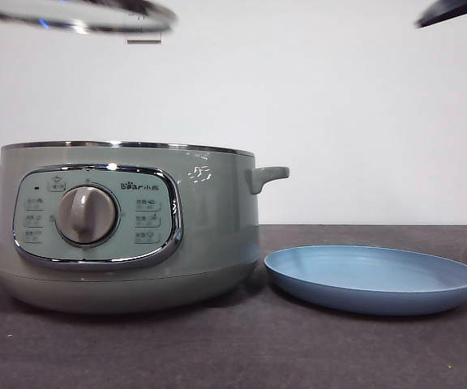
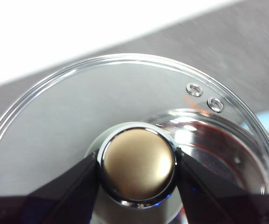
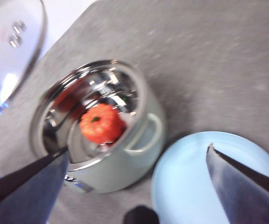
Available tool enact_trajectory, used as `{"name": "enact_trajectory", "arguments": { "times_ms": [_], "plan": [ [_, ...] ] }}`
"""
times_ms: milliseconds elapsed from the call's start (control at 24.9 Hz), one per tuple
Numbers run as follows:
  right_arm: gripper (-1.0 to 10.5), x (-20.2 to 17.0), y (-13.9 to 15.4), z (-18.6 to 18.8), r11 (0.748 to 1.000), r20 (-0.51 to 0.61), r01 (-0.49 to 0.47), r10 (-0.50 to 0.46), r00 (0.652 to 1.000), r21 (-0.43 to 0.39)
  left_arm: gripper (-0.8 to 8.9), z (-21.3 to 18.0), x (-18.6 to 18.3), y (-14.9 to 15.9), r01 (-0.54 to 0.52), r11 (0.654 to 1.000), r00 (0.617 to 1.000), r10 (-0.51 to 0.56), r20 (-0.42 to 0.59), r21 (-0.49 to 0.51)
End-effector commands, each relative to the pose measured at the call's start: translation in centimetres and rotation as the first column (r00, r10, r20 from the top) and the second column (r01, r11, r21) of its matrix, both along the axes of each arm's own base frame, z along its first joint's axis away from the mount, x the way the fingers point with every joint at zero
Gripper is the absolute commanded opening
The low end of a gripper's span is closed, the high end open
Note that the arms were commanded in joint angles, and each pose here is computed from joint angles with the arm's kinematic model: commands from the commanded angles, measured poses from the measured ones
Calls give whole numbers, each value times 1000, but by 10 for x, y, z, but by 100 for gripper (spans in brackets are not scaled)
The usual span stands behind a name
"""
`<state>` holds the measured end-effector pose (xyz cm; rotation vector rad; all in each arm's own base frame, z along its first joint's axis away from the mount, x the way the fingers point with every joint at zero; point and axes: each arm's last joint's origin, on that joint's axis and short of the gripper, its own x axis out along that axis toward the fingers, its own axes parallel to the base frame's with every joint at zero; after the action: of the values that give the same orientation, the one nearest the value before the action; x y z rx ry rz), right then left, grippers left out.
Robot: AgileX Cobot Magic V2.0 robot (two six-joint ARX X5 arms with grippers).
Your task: Take the pumpkin out from the steamer,put the pumpkin in the blue plate,close the lid
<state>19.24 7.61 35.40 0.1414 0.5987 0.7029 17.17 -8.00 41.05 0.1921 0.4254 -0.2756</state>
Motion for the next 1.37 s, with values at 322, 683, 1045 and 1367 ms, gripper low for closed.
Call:
{"name": "enact_trajectory", "arguments": {
  "times_ms": [322,683,1045,1367],
  "plan": [
    [574,54,85,9,976,-84,-202,195,977,-86,-9,31,-59,38,-235,972,950,228,214,7],
    [635,91,173,10,902,-201,-303,249,947,-307,-9,31,-79,50,-297,955,930,285,230,18],
    [631,104,250,-54,787,-211,-373,309,928,-491,-9,30,-79,50,-295,955,932,283,224,23],
    [630,123,270,-119,739,-310,-419,292,905,-528,-9,29,-79,50,-295,955,936,282,212,35]
  ]
}}
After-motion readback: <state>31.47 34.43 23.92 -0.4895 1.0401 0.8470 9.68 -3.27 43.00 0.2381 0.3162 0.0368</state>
